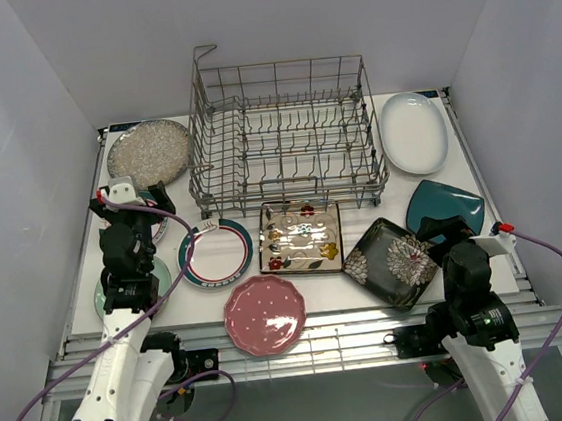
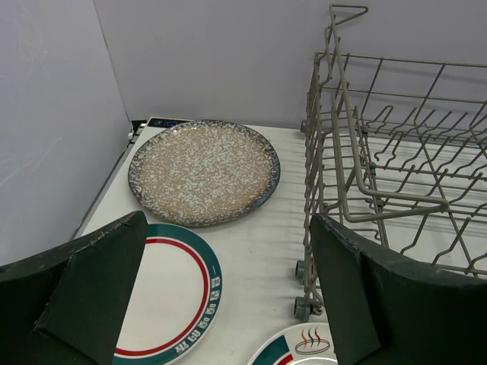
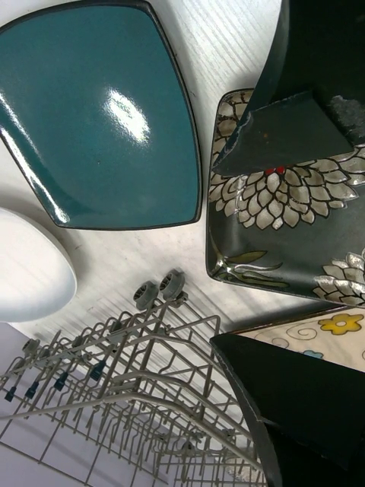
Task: Load the plates into the dish rack
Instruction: Pick up the plate from the corner of the board.
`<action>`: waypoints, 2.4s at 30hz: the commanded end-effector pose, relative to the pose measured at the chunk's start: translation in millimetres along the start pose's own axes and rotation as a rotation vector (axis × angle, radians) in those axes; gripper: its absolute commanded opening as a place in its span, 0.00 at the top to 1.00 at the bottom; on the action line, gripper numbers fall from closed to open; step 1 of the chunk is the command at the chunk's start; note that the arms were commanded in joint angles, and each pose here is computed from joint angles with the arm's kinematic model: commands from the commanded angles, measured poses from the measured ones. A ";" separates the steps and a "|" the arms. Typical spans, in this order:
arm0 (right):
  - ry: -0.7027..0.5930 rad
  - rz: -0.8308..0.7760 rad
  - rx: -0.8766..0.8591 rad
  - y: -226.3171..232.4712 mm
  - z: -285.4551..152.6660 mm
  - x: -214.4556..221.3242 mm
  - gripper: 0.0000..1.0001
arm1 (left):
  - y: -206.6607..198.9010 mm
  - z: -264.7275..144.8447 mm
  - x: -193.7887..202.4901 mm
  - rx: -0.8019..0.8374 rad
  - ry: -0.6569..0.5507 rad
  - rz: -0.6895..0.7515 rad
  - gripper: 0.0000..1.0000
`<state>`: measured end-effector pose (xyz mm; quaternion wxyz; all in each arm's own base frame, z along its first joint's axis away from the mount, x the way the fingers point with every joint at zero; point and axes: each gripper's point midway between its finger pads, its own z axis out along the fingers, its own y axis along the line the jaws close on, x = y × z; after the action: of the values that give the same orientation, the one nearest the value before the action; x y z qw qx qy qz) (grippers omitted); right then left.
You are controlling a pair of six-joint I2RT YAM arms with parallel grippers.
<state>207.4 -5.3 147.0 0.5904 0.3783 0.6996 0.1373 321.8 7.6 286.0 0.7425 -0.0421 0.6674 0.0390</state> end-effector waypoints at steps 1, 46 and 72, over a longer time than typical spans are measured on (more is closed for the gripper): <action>-0.055 0.056 -0.018 10.5 -5.9 -19.6 0.10 | 0.9 -2.4 -2.0 0.001 -0.015 0.004 0.02; -0.053 0.143 0.078 61.4 58.3 -31.0 0.04 | 1.3 -4.4 -4.8 0.001 -0.027 0.002 0.02; 0.054 0.227 0.048 39.2 168.2 -50.9 0.07 | 1.3 0.1 1.8 -0.005 -0.003 0.005 0.02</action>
<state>354.3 -56.9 131.3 0.5075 0.4883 0.6916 0.1602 322.1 7.6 279.6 0.7381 -0.0412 0.6723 0.0403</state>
